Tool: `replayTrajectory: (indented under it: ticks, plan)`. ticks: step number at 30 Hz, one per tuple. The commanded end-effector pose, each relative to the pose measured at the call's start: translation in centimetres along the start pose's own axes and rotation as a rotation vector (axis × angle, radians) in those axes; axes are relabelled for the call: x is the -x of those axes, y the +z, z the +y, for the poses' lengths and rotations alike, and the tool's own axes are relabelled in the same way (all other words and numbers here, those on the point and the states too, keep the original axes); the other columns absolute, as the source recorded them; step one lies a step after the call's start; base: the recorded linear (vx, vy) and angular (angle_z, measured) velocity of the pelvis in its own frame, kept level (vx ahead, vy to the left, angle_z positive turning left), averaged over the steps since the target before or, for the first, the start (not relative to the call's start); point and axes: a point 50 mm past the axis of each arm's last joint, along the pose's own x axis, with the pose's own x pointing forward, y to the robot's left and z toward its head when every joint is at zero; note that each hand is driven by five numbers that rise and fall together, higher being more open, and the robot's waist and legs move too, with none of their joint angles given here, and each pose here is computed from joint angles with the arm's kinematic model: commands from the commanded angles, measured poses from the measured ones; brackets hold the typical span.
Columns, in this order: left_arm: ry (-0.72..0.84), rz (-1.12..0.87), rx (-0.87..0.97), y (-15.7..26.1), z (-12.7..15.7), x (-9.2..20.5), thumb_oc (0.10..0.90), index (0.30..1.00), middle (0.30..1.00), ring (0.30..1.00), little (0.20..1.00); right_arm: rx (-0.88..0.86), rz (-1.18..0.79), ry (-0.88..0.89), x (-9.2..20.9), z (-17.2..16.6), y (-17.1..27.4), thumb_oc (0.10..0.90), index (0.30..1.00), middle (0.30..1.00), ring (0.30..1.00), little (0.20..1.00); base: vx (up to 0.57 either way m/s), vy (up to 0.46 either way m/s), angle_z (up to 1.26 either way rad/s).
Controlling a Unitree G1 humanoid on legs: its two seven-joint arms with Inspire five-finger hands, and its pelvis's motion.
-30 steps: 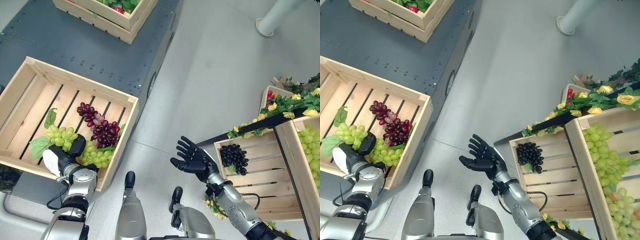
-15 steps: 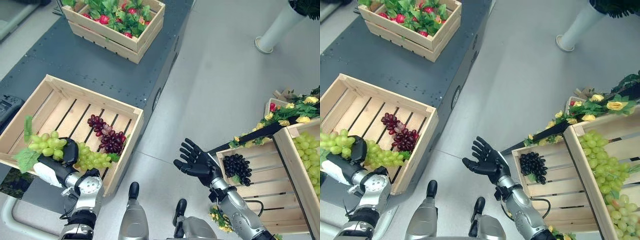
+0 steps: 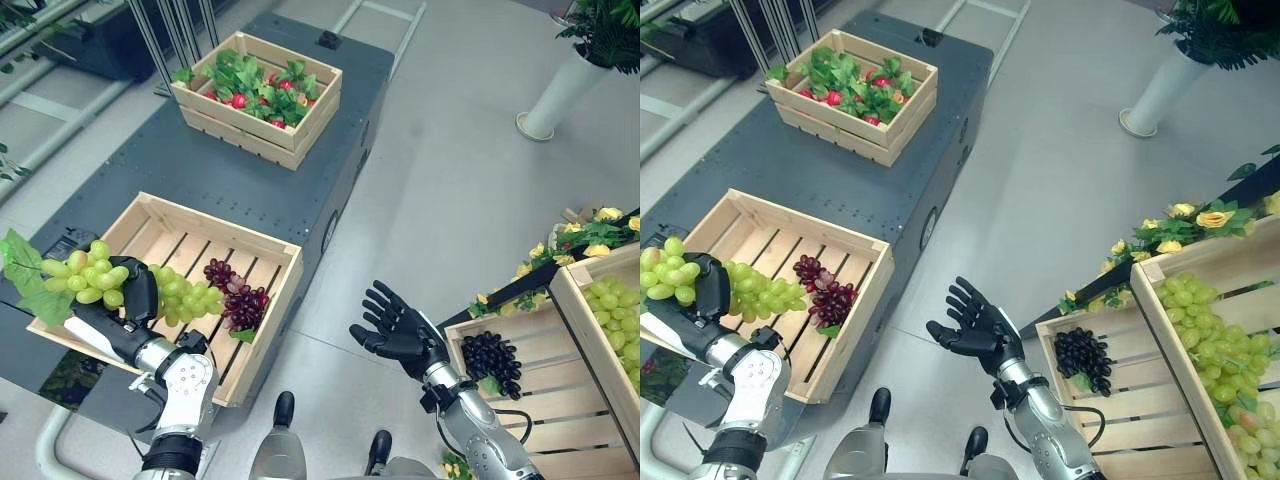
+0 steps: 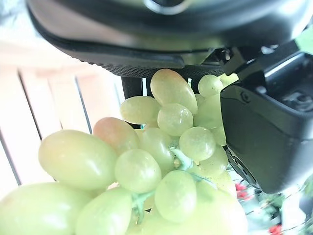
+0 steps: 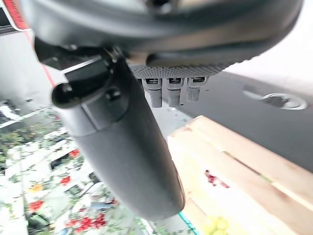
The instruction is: Pick up the fruits from the basket on one side to the basket on the other side
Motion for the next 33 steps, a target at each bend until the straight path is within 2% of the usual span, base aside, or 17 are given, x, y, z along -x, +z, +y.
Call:
replayTrajectory:
  ticks: [1,5,18,33]
  plan:
    - [-0.132,-0.141,0.232,3.4,-1.8,-1.1,0.4,0.3,0.3,0.3,0.3,0.042,-0.222,0.125,-0.7,2.5,3.9,0.8,0.9,0.9,0.9,0.9,-0.01,-0.051,0.03]
    - [-0.254,-0.058,0.327,3.7,-3.2,-0.2,0.4,0.3,0.3,0.3,0.3,0.128,-0.258,0.193,-1.3,3.5,5.4,0.8,0.9,0.9,0.9,0.9,-0.01,-0.045,0.02]
    - [-0.559,0.075,0.423,5.0,-6.7,3.4,0.4,0.3,0.3,0.3,0.3,0.432,-0.42,0.454,-2.1,6.3,12.1,0.8,0.9,0.9,0.9,0.9,-0.01,-0.058,0.0]
    - [-0.819,0.209,0.551,5.9,-9.6,6.9,0.4,0.3,0.3,0.3,0.3,0.462,-0.432,0.562,-2.7,8.3,12.7,0.8,0.9,0.9,0.9,0.9,0.0,-0.01,0.0]
